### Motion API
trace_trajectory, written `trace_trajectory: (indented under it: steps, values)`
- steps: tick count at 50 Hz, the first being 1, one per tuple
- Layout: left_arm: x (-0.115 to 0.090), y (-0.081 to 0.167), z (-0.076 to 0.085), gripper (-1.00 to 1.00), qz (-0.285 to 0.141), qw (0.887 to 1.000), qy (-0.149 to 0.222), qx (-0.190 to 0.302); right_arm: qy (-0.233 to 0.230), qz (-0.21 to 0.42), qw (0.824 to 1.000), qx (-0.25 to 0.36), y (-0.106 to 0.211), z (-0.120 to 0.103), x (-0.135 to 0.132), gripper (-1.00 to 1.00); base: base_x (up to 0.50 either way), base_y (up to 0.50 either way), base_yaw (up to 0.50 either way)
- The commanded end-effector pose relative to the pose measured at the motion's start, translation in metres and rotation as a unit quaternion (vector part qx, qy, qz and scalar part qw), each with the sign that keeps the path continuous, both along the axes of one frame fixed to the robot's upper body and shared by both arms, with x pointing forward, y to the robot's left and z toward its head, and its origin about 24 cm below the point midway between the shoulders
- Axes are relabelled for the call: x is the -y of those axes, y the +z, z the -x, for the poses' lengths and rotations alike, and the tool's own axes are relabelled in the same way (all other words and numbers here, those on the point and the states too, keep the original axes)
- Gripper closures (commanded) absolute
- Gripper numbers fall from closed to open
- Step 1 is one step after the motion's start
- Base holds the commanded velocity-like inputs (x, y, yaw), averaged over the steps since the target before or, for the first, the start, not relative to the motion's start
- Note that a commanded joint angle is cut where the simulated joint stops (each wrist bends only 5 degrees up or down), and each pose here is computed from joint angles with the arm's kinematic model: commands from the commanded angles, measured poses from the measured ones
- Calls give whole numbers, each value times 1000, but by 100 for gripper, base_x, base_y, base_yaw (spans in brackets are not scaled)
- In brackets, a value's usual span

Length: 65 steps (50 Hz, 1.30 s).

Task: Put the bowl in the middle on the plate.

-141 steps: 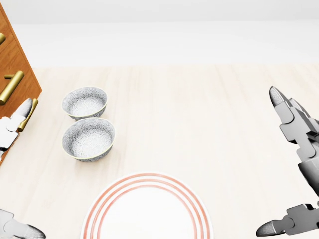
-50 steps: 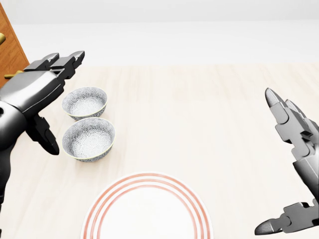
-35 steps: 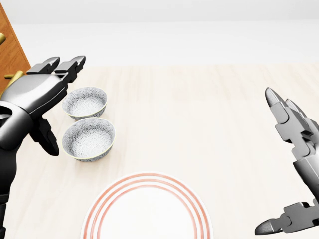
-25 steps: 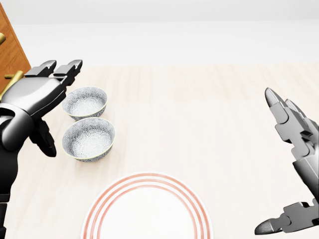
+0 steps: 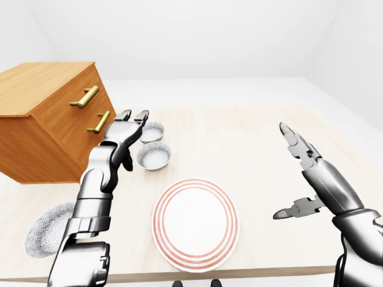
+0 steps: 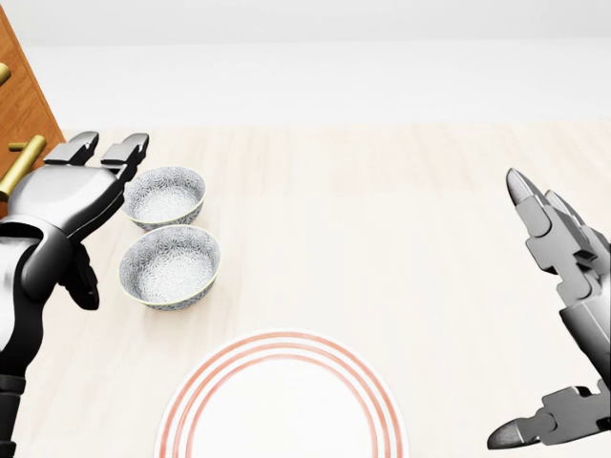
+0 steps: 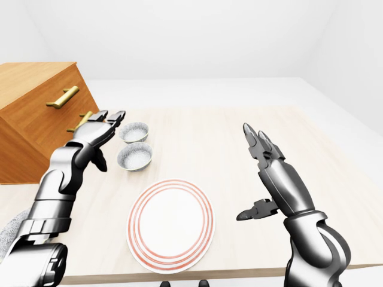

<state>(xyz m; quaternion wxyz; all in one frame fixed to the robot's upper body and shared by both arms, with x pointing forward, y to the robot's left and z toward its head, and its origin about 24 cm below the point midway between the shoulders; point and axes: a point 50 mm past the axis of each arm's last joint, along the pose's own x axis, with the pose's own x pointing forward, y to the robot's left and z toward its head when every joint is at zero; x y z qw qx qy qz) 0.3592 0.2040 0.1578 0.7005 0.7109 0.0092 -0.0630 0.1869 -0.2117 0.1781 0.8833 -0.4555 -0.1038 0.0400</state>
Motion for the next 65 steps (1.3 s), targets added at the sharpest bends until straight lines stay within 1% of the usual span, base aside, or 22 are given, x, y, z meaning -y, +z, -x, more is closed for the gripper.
trace_trajectory:
  steps: [1,6,12,15,17,24,38,49,53,60,65]
  values:
    - [2,-11,0,-100,-13,1000,2,-3,1,1,1000,0,0,0,0,-100,0,0,0]
    - [5,-13,1,-100,-10,1000,-2,-5,0,0,1000,-1,0,0,0,-100,0,0,0]
    - [7,-22,1,-100,-17,1000,-1,-4,1,2,1000,2,1,0,0,-100,0,0,0]
    - [9,-22,1,-100,-15,1000,-4,-6,1,3,1000,4,2,0,-1,-100,0,0,0]
    - [17,-26,4,-100,-12,1000,-14,-9,0,0,1000,-2,-1,0,0,-100,0,0,0]
    - [26,-34,7,-100,-12,1000,-24,-11,0,-2,1000,-5,-2,-1,1,-100,0,0,0]
    - [32,-46,9,-100,-20,999,-30,-14,0,-1,1000,-8,-3,-2,1,-100,0,0,0]
    - [33,-43,10,-100,-16,999,-32,-16,1,2,1000,-4,-1,-2,0,-100,0,0,0]
    - [33,-48,9,-100,-24,999,-29,-14,0,3,1000,-4,-1,-2,0,-100,0,0,0]
    - [40,-48,10,-100,-17,999,-38,-16,0,1,1000,-7,-3,-2,0,-100,0,0,0]
    - [44,-52,11,-100,-20,999,-43,-16,0,2,1000,-5,-2,-2,0,-100,0,0,0]
